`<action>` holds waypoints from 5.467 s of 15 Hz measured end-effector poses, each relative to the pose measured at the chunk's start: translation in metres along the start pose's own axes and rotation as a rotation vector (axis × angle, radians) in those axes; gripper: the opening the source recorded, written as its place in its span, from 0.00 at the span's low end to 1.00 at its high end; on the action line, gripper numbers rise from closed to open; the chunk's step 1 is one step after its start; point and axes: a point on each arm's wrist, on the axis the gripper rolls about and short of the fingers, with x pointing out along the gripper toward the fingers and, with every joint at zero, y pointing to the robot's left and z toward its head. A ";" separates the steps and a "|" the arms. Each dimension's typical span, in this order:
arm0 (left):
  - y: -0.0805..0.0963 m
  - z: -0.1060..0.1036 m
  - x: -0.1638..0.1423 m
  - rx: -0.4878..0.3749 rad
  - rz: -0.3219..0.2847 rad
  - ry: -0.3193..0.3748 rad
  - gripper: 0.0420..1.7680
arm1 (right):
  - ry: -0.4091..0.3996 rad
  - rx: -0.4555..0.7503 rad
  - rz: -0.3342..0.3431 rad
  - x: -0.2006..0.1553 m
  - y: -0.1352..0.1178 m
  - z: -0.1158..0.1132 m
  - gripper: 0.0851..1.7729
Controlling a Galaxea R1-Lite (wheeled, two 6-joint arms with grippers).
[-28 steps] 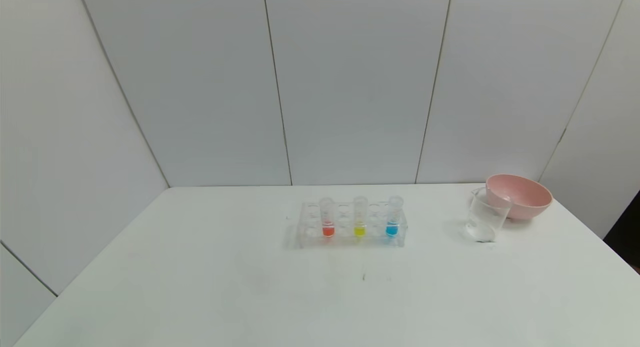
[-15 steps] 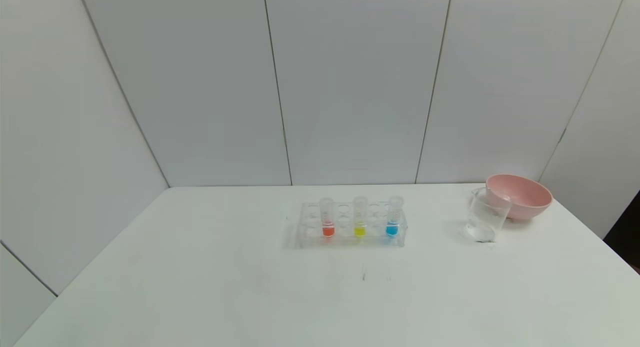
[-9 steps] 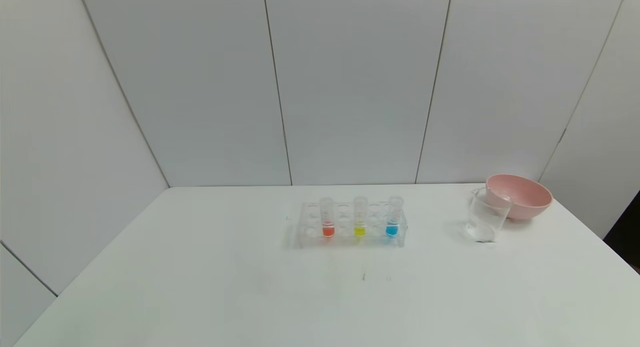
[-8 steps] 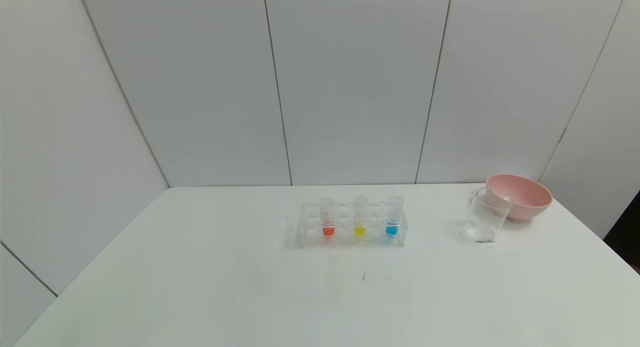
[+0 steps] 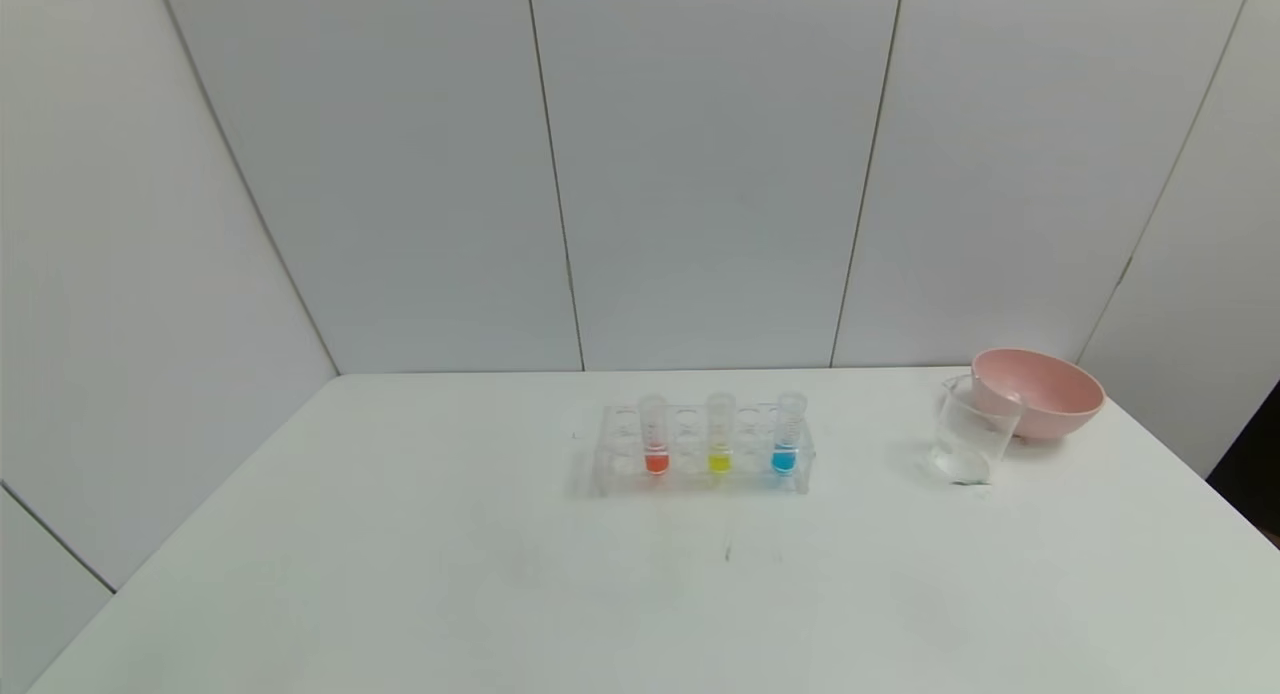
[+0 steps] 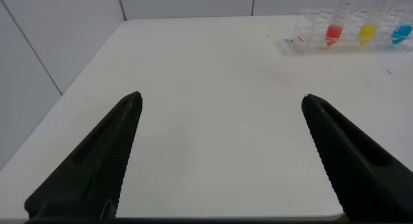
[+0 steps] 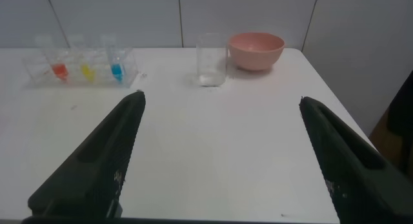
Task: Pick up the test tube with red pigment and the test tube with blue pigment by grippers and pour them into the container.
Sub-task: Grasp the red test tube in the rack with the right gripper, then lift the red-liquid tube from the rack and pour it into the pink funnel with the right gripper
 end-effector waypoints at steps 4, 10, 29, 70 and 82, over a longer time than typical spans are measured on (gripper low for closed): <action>0.000 0.000 0.000 0.000 0.000 0.000 1.00 | -0.044 0.031 0.013 0.031 0.001 0.041 0.96; 0.000 0.000 0.000 0.000 0.000 0.000 1.00 | 0.119 0.035 0.037 0.113 0.005 0.048 0.96; 0.000 0.000 0.000 0.000 0.000 0.000 1.00 | 0.312 0.049 0.233 0.203 0.237 -0.020 0.96; 0.000 0.000 0.000 0.000 0.000 0.000 1.00 | 0.203 0.003 0.193 0.395 0.352 -0.095 0.56; 0.000 0.000 0.000 0.000 0.000 0.000 1.00 | 0.183 -0.004 0.193 0.392 0.350 -0.077 0.28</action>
